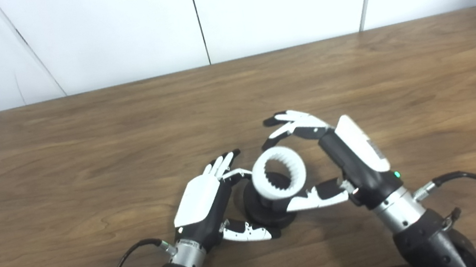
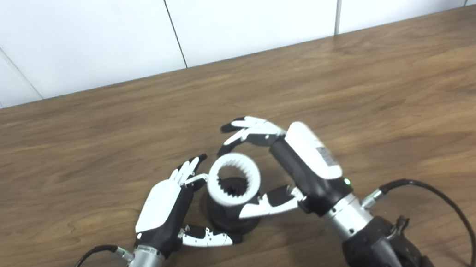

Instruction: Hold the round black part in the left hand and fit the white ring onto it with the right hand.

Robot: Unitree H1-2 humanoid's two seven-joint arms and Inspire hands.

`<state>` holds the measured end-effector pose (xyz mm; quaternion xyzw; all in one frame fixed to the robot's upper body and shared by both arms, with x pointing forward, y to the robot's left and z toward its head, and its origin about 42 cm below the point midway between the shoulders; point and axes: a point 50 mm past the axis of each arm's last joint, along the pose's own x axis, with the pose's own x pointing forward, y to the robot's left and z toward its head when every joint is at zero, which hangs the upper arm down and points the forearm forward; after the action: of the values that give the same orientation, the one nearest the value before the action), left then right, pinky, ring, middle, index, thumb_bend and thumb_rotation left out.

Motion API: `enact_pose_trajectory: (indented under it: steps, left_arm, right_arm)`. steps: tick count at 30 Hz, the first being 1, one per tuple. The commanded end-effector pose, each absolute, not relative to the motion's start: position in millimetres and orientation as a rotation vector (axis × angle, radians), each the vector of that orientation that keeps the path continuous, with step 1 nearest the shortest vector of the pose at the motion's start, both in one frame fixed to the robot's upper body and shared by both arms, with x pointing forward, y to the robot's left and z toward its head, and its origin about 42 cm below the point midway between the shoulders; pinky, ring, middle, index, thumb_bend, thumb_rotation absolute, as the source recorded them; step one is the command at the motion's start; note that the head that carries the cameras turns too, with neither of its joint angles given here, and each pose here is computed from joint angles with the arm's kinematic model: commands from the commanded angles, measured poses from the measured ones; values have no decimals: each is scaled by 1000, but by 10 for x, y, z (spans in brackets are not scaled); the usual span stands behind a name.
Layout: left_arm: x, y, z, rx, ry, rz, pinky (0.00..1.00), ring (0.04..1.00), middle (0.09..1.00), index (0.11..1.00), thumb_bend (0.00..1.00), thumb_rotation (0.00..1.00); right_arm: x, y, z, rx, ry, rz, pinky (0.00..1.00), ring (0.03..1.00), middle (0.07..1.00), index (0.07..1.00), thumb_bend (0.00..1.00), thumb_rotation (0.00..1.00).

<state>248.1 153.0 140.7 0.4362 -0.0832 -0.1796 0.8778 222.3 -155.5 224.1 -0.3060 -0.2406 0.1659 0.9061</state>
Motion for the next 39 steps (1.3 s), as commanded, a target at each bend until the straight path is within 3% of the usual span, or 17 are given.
enact_pose_trajectory:
  steps: [1,39]
  left_arm:
    - [2548,1483,1578,906,-244,-351,1000,1000,994,637,912,352]
    - [2524,1471,1621,906,-249,-349,1000,1000,996,637,911,361]
  right_arm:
    - [2220,-1517,2333,-638,-567,349,852,863,802,481,518,141]
    - [2449,-1558,2120,-691,-503,336,854,860,803,481,518,142]
